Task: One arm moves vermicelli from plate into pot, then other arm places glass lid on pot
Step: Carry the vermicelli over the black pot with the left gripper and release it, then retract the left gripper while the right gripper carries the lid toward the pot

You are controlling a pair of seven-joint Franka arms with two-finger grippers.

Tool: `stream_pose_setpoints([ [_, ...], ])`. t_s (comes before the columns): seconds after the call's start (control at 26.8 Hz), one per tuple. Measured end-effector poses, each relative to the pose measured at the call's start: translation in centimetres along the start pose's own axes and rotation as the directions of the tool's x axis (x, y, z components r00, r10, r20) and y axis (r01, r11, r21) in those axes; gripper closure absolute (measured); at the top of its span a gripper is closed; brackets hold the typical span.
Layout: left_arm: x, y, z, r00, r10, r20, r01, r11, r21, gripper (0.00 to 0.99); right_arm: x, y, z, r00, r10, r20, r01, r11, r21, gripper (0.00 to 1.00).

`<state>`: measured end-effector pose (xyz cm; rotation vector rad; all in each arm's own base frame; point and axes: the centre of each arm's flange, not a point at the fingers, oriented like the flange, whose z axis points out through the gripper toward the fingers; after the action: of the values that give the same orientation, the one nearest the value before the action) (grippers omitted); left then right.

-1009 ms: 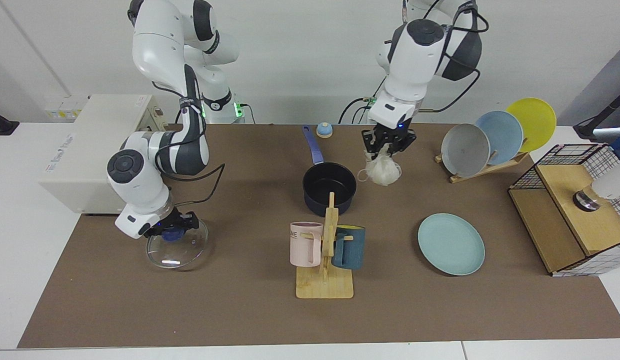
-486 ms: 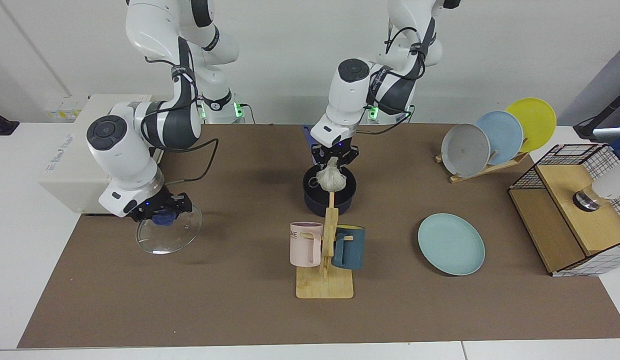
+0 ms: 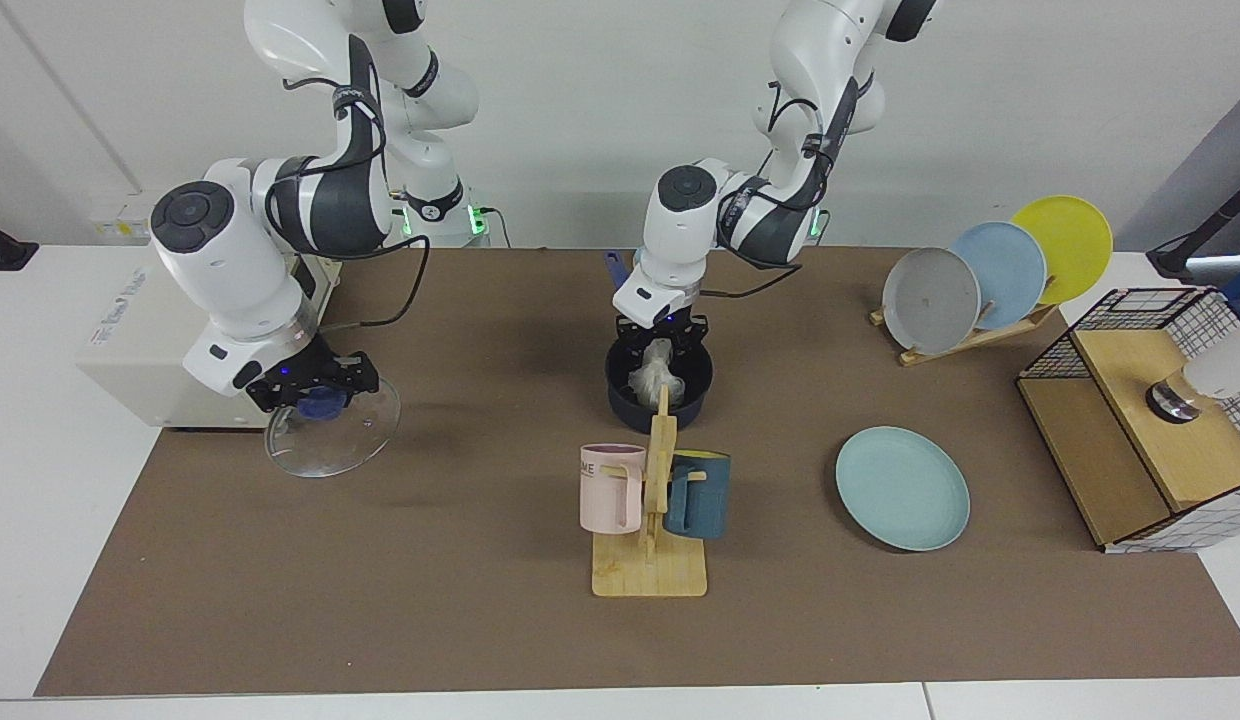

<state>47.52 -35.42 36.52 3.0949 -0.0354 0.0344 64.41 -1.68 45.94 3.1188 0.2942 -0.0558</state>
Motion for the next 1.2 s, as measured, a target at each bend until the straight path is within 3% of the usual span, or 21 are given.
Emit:
stream_pose_setpoints([
  [0.19, 0.3, 0.0, -0.9, 1.000, -0.003, -0.018, 0.003, 1.000, -0.004, 0.159, -0.8, -0.1, -0.3, 1.000, 0.000, 0.009, -0.001, 1.000, 0.007, 0.58],
  [0.22, 0.5, 0.0, -1.3, 1.000, -0.005, -0.022, 0.005, 1.000, -0.004, 0.053, -1.0, -0.2, -0.3, 1.000, 0.001, 0.011, -0.001, 1.000, 0.008, 0.58],
  [0.3, 0.8, -0.2, -2.1, 1.000, -0.011, -0.028, 0.011, 1.000, 0.003, 0.000, -1.3, -0.3, -0.2, 1.000, 0.001, 0.015, -0.001, 1.000, 0.012, 0.58],
  [0.49, 1.9, -1.3, -5.5, 1.000, -0.019, -0.014, 0.020, 0.998, 0.055, 0.000, -1.8, -0.6, -0.1, 1.000, 0.002, 0.020, -0.002, 1.000, 0.027, 0.58],
  [0.67, 4.7, -5.2, -10.5, 1.000, -0.020, 0.007, 0.019, 0.994, 0.106, 0.000, -1.7, -2.7, 0.0, 0.999, 0.030, 0.023, -0.031, 0.999, 0.044, 0.58],
  [0.97, 7.3, -16.5, -19.7, 0.998, -0.018, 0.054, 0.014, 0.997, 0.076, 0.000, -1.0, -13.1, -0.7, 0.993, 0.119, 0.027, -0.120, 0.990, 0.071, 0.58],
  [1.2, 7.8, -25.1, -22.5, 0.999, -0.003, 0.053, 0.000, 0.998, 0.070, 0.000, -1.8, -21.0, -1.6, 0.980, 0.195, 0.034, -0.197, 0.977, 0.086, 0.58],
])
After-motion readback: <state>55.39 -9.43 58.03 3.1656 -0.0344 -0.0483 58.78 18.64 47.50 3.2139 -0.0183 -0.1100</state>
